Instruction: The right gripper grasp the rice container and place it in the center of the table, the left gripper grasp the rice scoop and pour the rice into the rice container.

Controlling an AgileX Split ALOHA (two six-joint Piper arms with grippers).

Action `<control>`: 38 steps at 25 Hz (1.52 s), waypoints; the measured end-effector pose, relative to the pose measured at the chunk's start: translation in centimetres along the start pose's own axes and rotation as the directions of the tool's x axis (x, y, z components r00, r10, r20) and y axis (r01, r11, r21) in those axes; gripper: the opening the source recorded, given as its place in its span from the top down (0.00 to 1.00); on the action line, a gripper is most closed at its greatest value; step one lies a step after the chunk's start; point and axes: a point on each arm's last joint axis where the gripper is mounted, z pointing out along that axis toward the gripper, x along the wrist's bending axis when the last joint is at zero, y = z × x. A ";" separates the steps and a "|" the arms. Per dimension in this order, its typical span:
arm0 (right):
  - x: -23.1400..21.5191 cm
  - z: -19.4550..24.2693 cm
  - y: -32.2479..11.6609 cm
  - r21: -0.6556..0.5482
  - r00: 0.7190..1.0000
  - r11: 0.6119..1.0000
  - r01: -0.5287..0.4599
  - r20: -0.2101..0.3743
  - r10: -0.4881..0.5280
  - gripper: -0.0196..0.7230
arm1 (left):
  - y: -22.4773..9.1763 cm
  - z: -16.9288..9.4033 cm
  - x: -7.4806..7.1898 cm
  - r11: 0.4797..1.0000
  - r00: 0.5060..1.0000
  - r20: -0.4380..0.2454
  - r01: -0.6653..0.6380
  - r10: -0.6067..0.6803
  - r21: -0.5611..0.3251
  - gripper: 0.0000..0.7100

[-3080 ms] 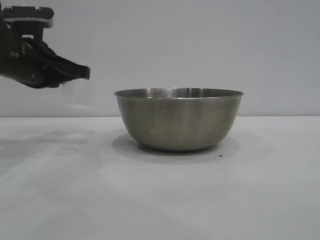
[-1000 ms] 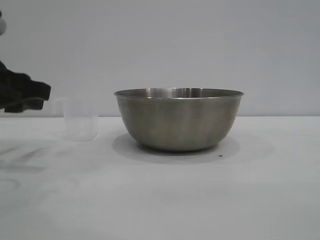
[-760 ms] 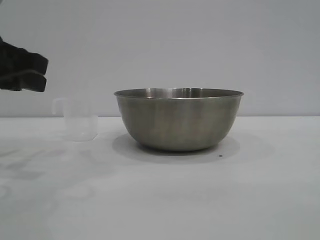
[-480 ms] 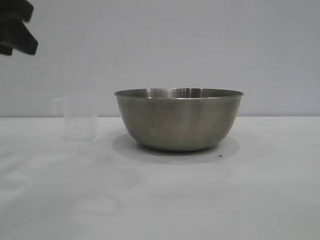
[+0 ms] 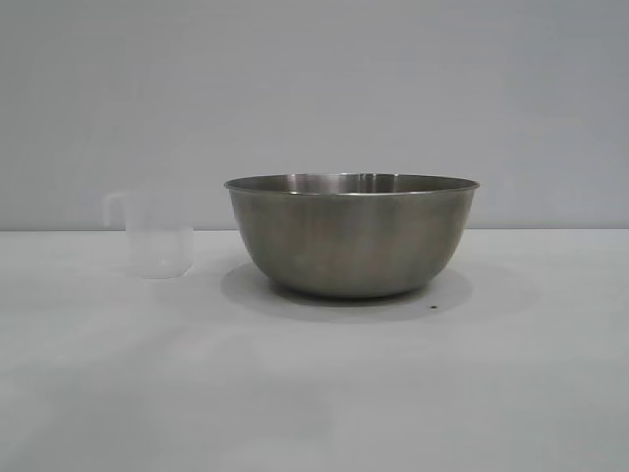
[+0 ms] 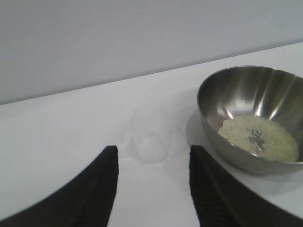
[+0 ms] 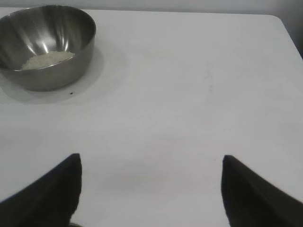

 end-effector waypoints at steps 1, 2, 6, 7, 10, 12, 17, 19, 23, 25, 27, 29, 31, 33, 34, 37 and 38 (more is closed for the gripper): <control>0.0 0.0 0.0 0.000 1.000 1.000 0.000 0.000 0.000 0.21 | 0.0 -0.8 0.0 1.000 1.000 0.002 0.000 0.000 0.014 0.35; 0.0 0.0 0.0 0.000 1.000 1.000 0.000 0.000 0.000 0.21 | 0.1 -1.6 -0.1 1.000 1.000 0.004 -0.001 0.001 0.021 0.35; 0.0 0.0 0.0 0.000 1.000 1.000 0.000 0.000 0.000 0.21 | -0.2 -4.9 -0.1 0.998 1.000 0.012 -0.004 0.003 0.060 0.32; 0.0 0.0 0.0 0.000 1.000 1.000 0.000 0.000 0.000 0.21 | -0.4 -5.8 -0.2 0.997 1.000 0.014 -0.005 0.004 0.071 0.32; 0.0 0.0 0.0 0.000 1.000 1.000 0.000 0.000 0.000 0.21 | -1.3 -8.1 -0.2 0.993 1.000 0.018 -0.010 0.008 0.115 0.32; 0.0 0.0 0.0 0.000 1.000 1.000 0.000 0.000 0.000 0.21 | -2.1 -9.5 -0.2 0.990 1.000 0.021 -0.012 0.010 0.139 0.32; 0.0 0.0 0.0 0.000 1.000 1.000 0.000 0.000 0.000 0.21 | -4.1 -12.1 -0.3 0.980 1.000 0.026 -0.018 0.013 0.197 0.32; 0.0 0.0 0.0 0.000 1.000 1.000 0.000 0.000 0.000 0.21 | -5.1 -12.8 -0.2 0.967 1.000 0.025 -0.023 0.017 0.253 0.32; 0.0 0.0 0.0 0.000 1.000 1.000 0.000 0.000 0.000 0.21 | -6.1 -13.8 0.0 0.957 0.999 0.005 -0.035 0.035 0.287 0.32; 0.0 0.0 0.0 0.000 1.000 1.000 0.000 0.000 0.000 0.21 | -6.1 -14.0 0.1 0.961 0.999 -0.012 -0.035 0.040 0.274 0.32; 0.0 0.0 0.0 0.000 1.000 1.000 0.000 0.000 0.000 0.21 | -6.2 -14.1 0.2 0.963 0.999 -0.023 -0.024 0.032 0.267 0.32; 0.0 0.0 0.0 0.000 1.000 1.000 0.000 0.000 0.000 0.21 | -6.1 -14.1 0.3 0.964 0.999 -0.031 -0.021 0.030 0.263 0.32; 0.0 0.0 0.0 0.000 1.000 1.000 0.000 0.000 0.000 0.21 | -6.1 -14.0 0.3 0.967 0.999 -0.035 -0.023 0.033 0.255 0.32; 0.0 0.0 0.0 0.000 1.000 1.000 -0.001 -0.002 0.001 0.21 | -6.2 -13.6 0.3 0.971 0.999 -0.037 -0.025 0.035 0.239 0.32; 0.0 0.0 0.0 0.000 1.000 1.000 -0.001 -0.002 0.001 0.21 | -6.3 -13.4 0.3 0.971 0.999 -0.037 -0.026 0.036 0.238 0.32; 0.0 0.0 0.0 0.000 1.000 1.000 -0.001 -0.002 0.001 0.21 | -6.4 -13.2 0.3 0.971 0.999 -0.037 -0.024 0.034 0.239 0.32; 0.0 0.0 0.0 0.000 1.000 1.000 -0.001 -0.002 0.001 0.21 | -6.4 -13.2 0.3 0.971 0.999 -0.037 -0.024 0.034 0.239 0.32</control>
